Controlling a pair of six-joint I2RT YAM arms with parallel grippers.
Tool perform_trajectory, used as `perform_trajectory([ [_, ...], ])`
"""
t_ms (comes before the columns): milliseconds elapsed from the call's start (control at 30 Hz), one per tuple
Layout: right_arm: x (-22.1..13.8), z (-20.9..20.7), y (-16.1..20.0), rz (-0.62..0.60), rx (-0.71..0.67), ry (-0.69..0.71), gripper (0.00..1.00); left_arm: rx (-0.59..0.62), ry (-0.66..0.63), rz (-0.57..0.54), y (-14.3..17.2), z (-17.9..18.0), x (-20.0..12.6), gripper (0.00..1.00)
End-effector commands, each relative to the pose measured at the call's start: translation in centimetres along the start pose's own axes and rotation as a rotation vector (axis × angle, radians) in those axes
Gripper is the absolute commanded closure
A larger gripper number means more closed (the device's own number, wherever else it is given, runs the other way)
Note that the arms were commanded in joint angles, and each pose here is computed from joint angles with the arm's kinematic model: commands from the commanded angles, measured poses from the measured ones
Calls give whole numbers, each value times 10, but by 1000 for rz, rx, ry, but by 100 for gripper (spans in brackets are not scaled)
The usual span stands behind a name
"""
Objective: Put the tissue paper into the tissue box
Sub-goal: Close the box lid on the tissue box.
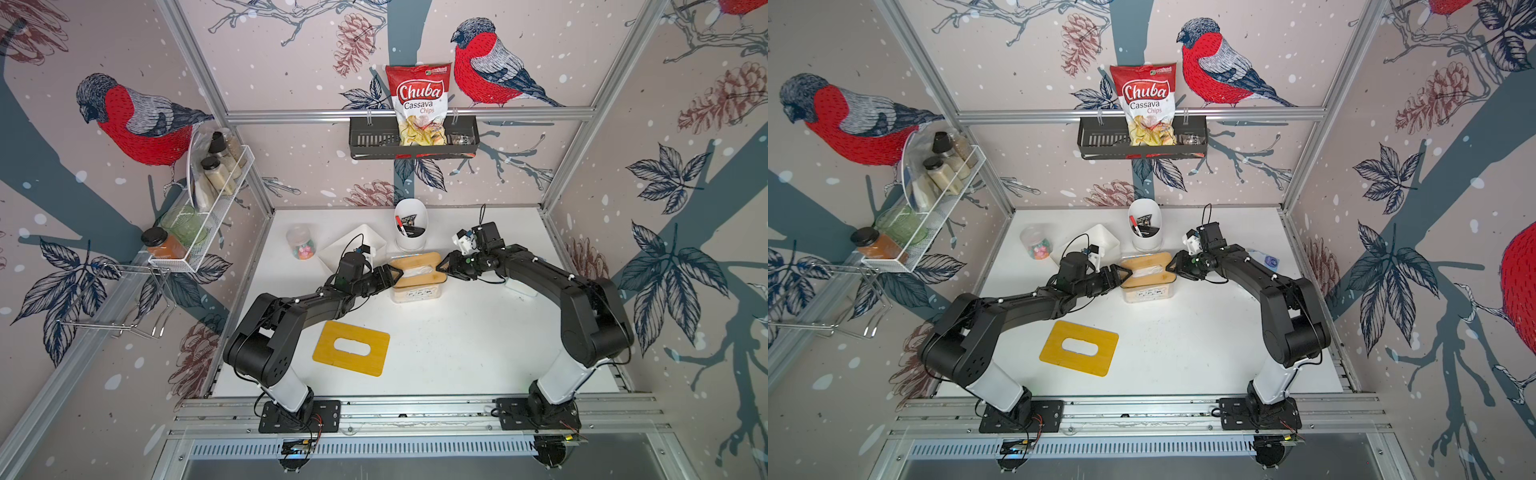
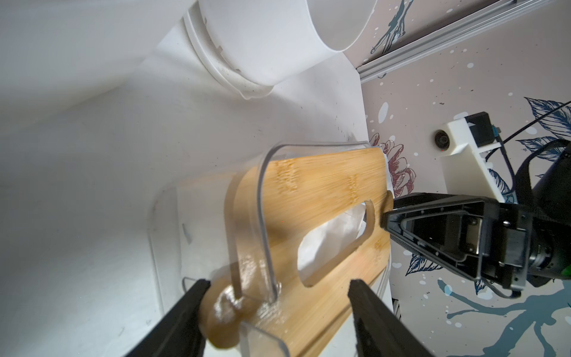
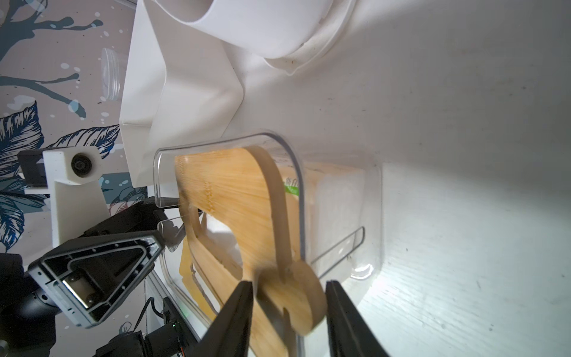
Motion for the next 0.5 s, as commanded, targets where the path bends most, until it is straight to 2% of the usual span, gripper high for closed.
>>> perform_trajectory([
  [0, 0, -3, -4, -12, -5, 3, 57, 27, 38, 18, 2, -6, 2, 27],
  [367, 11, 0, -11, 7, -31, -25, 59, 25, 53, 27, -2, -10, 4, 27],
  [467, 8, -1, -13, 7, -34, -10, 53, 24, 51, 34, -3, -11, 5, 27],
])
Point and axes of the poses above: each gripper's point midway between its finger pads, its own x axis out along the fingers, its own z axis along the line the jaws close on, y = z × x, the point moved 8 cm from there along -x, back along the fingers, and after that the axes turned 1 degree about x, right-handed, at the moved point
